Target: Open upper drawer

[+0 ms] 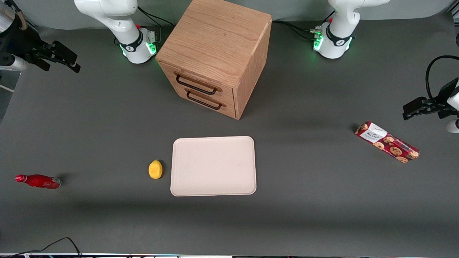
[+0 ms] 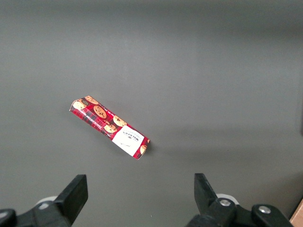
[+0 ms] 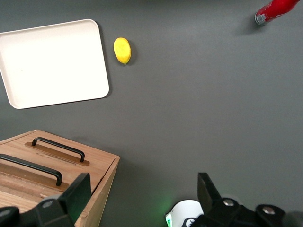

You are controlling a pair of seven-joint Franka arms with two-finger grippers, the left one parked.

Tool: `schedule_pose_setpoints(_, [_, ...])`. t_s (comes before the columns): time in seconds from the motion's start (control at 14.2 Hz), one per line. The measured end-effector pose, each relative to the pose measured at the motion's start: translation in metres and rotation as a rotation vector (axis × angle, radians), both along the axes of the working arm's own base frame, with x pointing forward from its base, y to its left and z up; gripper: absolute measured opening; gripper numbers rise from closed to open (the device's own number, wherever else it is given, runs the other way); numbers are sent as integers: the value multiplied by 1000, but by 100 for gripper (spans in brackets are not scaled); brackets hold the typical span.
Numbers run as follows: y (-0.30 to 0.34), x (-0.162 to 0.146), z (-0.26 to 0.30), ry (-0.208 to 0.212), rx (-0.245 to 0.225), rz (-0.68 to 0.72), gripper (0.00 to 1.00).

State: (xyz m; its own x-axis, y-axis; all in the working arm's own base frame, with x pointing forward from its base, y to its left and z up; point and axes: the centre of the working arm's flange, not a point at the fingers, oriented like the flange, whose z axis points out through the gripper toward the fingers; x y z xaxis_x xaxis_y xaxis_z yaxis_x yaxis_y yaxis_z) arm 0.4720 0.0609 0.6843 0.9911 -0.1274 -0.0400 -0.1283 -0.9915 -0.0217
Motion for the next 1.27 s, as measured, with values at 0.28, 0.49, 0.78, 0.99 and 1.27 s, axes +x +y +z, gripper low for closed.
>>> schedule_pose_setpoints(0.28, [0,-2,3,3,-1,1,100])
schedule_pose_setpoints(0.49, [1,-2,4,0,-1,3,100])
schedule_pose_setpoints(0.78, [12,-5,3,11,-5,24,100])
schedule_pose_setpoints(0.99, [52,-12,2,13,-18,98,100])
schedule_pose_setpoints(1.27, [125,-31,-4,28,-4,234,100])
